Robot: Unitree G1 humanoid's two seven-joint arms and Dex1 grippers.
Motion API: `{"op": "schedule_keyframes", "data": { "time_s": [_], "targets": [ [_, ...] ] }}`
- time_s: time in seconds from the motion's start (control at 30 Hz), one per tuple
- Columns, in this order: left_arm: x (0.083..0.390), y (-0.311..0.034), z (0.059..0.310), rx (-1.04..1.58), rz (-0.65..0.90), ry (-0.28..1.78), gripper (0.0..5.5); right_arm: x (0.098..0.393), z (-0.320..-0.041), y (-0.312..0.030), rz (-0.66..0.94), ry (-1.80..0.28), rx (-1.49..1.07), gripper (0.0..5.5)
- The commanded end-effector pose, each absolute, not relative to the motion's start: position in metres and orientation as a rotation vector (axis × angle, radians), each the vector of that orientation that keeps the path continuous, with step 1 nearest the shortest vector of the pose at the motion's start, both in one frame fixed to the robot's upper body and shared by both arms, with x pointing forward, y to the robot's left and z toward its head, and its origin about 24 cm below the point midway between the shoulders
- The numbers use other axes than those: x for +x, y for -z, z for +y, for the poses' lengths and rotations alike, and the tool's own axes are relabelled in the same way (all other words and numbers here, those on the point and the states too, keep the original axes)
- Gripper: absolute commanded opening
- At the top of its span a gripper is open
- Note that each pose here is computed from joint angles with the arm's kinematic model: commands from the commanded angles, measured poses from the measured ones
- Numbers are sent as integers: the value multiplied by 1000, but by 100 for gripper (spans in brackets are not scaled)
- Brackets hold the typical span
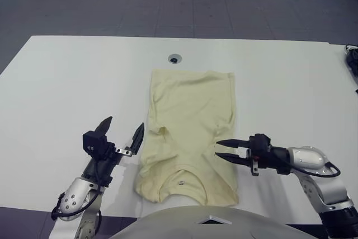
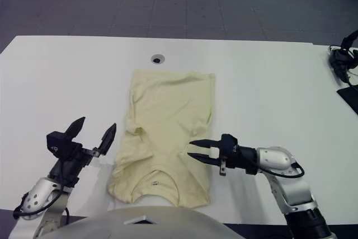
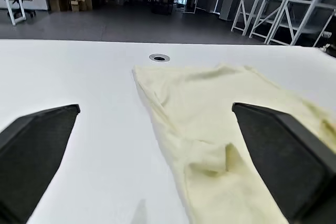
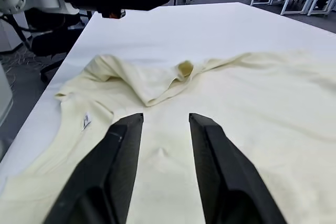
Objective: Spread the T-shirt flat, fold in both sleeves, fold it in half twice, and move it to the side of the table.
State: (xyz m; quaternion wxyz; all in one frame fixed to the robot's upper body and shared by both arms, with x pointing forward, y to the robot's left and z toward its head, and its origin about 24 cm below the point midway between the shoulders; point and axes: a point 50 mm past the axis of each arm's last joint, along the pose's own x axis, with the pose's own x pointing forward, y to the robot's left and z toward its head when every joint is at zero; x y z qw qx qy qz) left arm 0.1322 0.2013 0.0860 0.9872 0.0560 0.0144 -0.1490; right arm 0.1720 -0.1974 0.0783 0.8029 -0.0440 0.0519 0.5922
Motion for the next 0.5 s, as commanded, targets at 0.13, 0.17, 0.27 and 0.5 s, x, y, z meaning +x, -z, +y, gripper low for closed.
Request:
{"op": "schedule_keyframes", "data": {
  "time_s": [0.13,0.17,0.27,0.5],
  "targets": [
    [119,-82,238,1157,-4,651,540,160,-246,-97,15,-1048,-418,275],
    [114,-77,239,1230,11,748,540,154,-249,-93,8,-1072,-538,290],
    [102,-68,246,1411,29,942,540,133,-249,-81,-15,-1190,-792,333],
    [82,-62,243,1571,-68,1266,540,113,-262,-69,-101,-1390,-1144,447]
  ]
}}
